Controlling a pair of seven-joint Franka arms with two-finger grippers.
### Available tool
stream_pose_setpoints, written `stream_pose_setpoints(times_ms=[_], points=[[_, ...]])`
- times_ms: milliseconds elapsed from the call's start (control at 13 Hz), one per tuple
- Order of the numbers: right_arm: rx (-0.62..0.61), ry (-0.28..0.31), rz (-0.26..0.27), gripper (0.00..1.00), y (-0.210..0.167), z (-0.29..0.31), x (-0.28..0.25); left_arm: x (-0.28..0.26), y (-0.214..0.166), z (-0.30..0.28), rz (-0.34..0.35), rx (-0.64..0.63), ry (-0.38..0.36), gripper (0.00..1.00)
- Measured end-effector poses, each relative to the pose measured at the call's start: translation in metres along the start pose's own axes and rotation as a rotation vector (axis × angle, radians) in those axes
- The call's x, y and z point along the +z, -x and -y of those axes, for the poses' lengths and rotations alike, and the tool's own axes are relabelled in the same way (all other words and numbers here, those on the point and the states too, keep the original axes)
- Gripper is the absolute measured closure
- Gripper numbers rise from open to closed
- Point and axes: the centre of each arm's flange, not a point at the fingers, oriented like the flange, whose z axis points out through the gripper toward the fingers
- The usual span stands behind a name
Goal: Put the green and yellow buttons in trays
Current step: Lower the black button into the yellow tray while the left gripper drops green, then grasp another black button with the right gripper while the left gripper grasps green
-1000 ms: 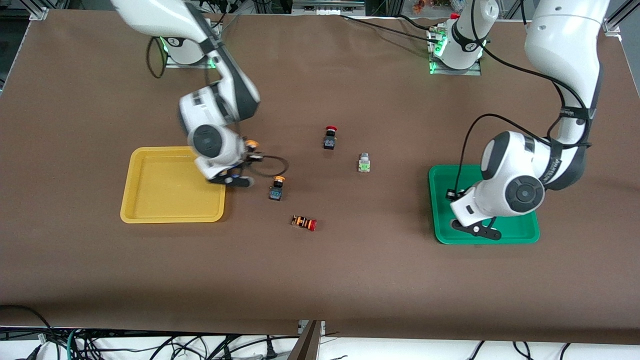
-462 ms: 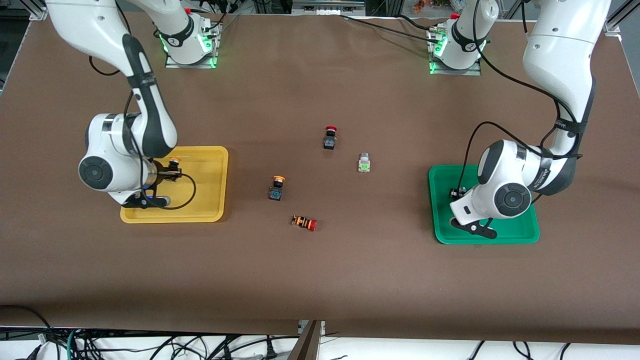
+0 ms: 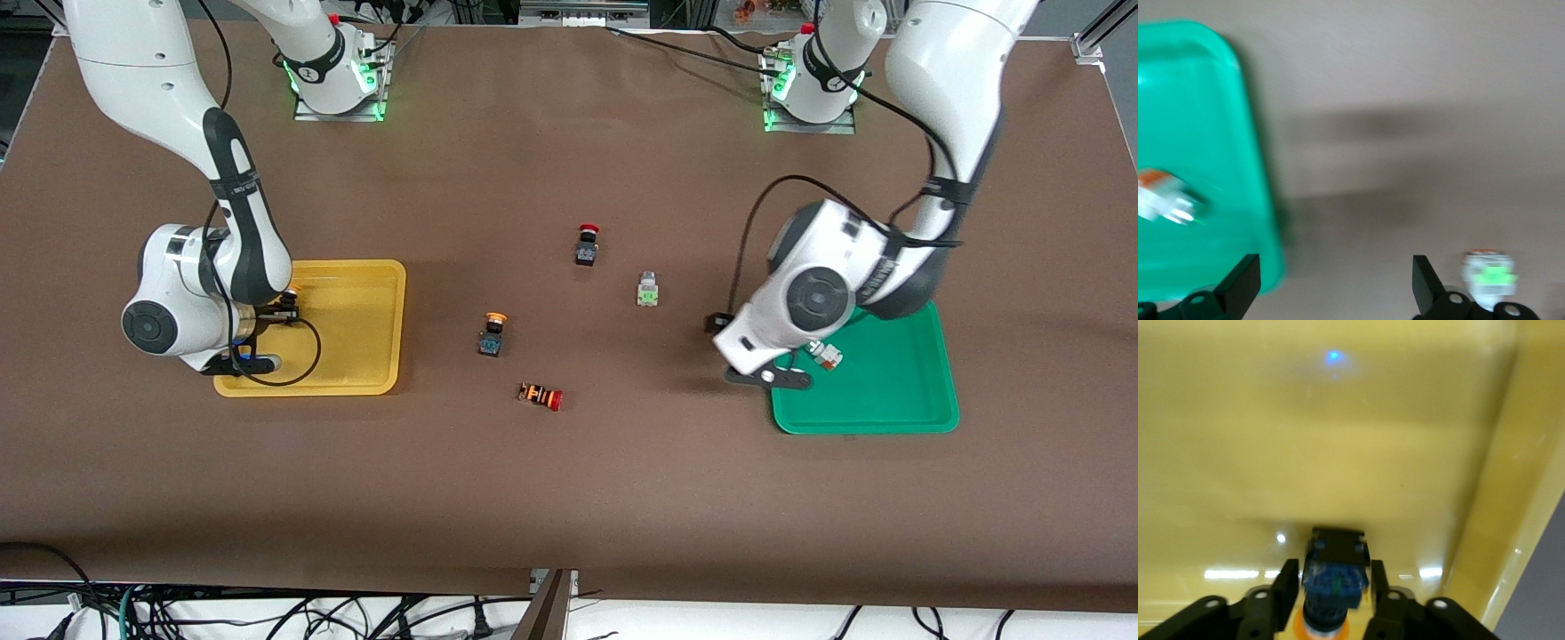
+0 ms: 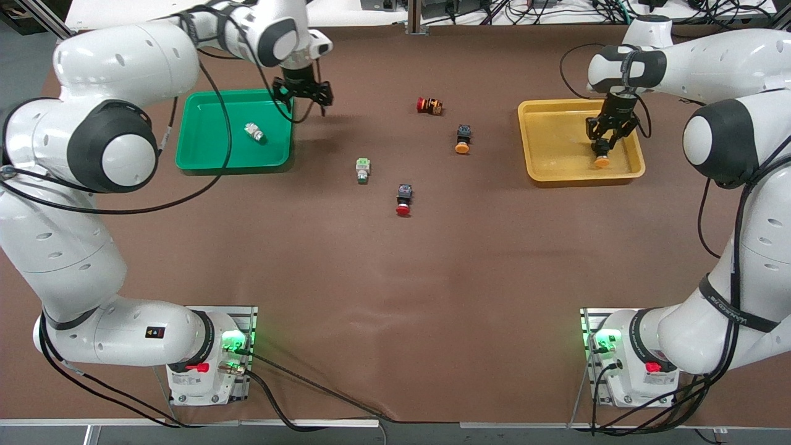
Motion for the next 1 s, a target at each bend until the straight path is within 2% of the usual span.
stream_pose_setpoints(times_ms=[231,308,538,692,846,923,1000], points=[[-0.076,-0.005,-0.011,0.09,-0.010,0.058,-0.050,0.026,0.032,-0.071,-0.005,0.033,-0.007,0.00],[-0.084,-0.002,-0.030,0.00,-0.012,0.089,-0.071,0.034,0.041,-0.086,-0.015,0.054,-0.002,0.00],[0.001,-0.004,-0.067,0.00,-0.004,0.200,-0.086,0.082,0.065,-0.110,-0.087,0.090,0.068,0.00],[0.065,-0.056,-0.079,0.00,0.001,0.255,-0.073,0.111,0.072,-0.109,-0.098,0.085,0.096,0.00],[0.123,-0.092,-0.118,0.00,-0.001,0.285,-0.062,0.123,0.074,-0.108,-0.088,0.083,0.098,0.00],[0.154,-0.099,-0.138,0.00,-0.003,0.299,-0.057,0.123,0.074,-0.107,-0.087,0.082,0.098,0.07],[0.181,-0.103,-0.153,0.00,-0.003,0.313,-0.052,0.123,0.074,-0.107,-0.087,0.083,0.098,0.19]])
